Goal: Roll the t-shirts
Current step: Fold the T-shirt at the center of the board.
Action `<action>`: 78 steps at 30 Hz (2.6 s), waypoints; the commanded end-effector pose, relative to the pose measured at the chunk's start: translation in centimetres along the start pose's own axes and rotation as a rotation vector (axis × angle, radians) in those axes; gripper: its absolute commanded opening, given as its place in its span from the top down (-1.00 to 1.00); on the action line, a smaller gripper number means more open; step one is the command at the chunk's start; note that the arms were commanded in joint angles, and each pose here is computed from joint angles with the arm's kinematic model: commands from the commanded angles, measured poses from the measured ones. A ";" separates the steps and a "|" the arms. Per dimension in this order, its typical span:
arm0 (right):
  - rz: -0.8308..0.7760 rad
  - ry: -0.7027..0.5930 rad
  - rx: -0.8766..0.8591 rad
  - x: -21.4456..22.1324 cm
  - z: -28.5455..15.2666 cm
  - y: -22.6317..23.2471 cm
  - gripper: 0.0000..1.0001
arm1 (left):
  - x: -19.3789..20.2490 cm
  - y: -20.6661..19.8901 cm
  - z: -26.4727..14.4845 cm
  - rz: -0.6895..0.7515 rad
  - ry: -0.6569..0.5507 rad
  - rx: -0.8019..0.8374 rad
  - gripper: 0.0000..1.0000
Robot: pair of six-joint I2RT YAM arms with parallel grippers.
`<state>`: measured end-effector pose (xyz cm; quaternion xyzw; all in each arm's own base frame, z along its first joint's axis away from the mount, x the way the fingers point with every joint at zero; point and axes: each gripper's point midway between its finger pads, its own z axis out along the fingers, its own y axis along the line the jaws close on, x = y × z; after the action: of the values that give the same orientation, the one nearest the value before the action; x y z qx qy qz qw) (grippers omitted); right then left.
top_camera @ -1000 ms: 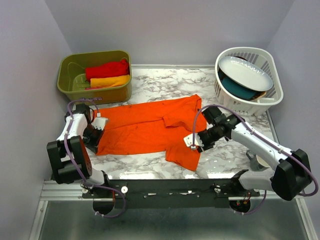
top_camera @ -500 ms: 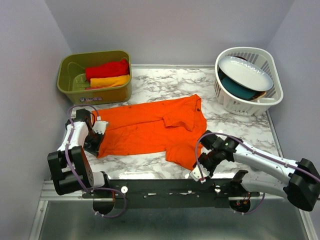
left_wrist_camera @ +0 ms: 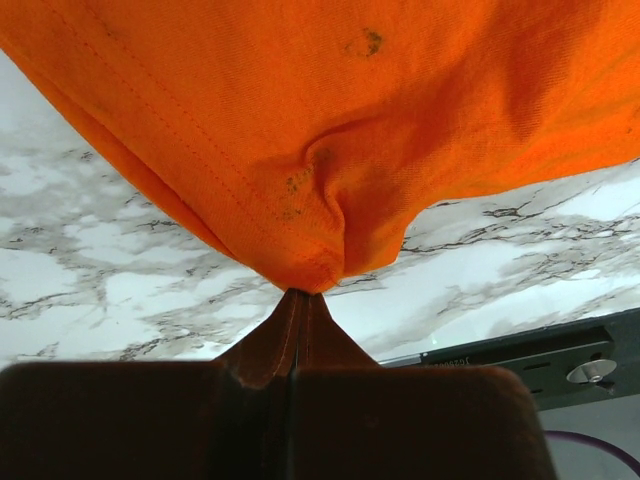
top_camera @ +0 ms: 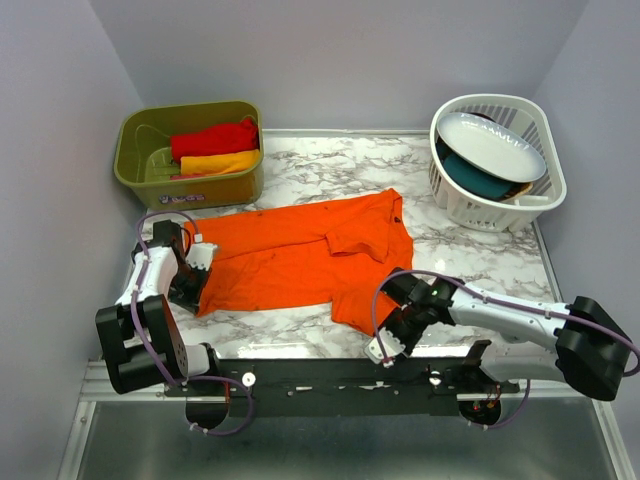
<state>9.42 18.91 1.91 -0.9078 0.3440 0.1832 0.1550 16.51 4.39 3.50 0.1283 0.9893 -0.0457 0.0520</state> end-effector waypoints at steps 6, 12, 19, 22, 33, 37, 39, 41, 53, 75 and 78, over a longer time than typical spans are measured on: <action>0.082 0.092 -0.029 0.6 1.0 -0.7 0.75 | -0.7 0.1 -0.2 0.004 -0.010 0.021 0.93; 0.148 0.132 0.164 0.1 -3.0 -2.1 0.99 | -0.3 -0.3 -1.0 0.032 0.026 0.049 0.92; 0.236 0.199 0.379 0.4 -8.9 -3.4 0.99 | -0.5 -0.8 -1.6 0.028 0.042 0.092 0.92; 0.274 0.239 0.444 0.7 -10.7 -4.4 0.99 | -0.9 -1.0 -1.9 0.020 0.040 0.110 0.92; 0.344 0.341 0.727 2.7 -17.4 -10.8 0.99 | -3.8 -0.9 -4.7 0.005 -0.006 0.147 0.92; 0.323 0.359 0.782 3.1 -18.9 -13.1 0.99 | -5.0 -0.3 -5.2 0.000 -0.014 0.143 0.92; 0.325 0.370 0.800 3.5 -19.7 -14.2 0.99 | -5.5 0.1 -5.6 -0.010 -0.022 0.126 0.92; 0.329 0.377 0.822 4.1 -20.4 -15.1 0.99 | -6.1 0.5 -5.8 -0.033 -0.032 0.105 0.95; 0.318 0.413 0.889 6.9 -22.7 -18.4 0.99 | -6.9 2.4 -5.2 -0.121 -0.021 0.018 1.00; 0.240 0.382 0.818 9.3 -21.4 -21.8 0.99 | -9.5 7.1 -5.4 -0.182 -0.081 -0.141 1.00; 0.249 0.387 0.804 10.3 -21.2 -22.2 0.99 | -10.1 7.5 -5.2 -0.180 -0.081 -0.138 1.00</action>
<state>34.61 19.64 18.66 -0.7417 0.5336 -0.1210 0.3880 26.06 8.52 9.08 0.0382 0.9960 -0.0033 0.0811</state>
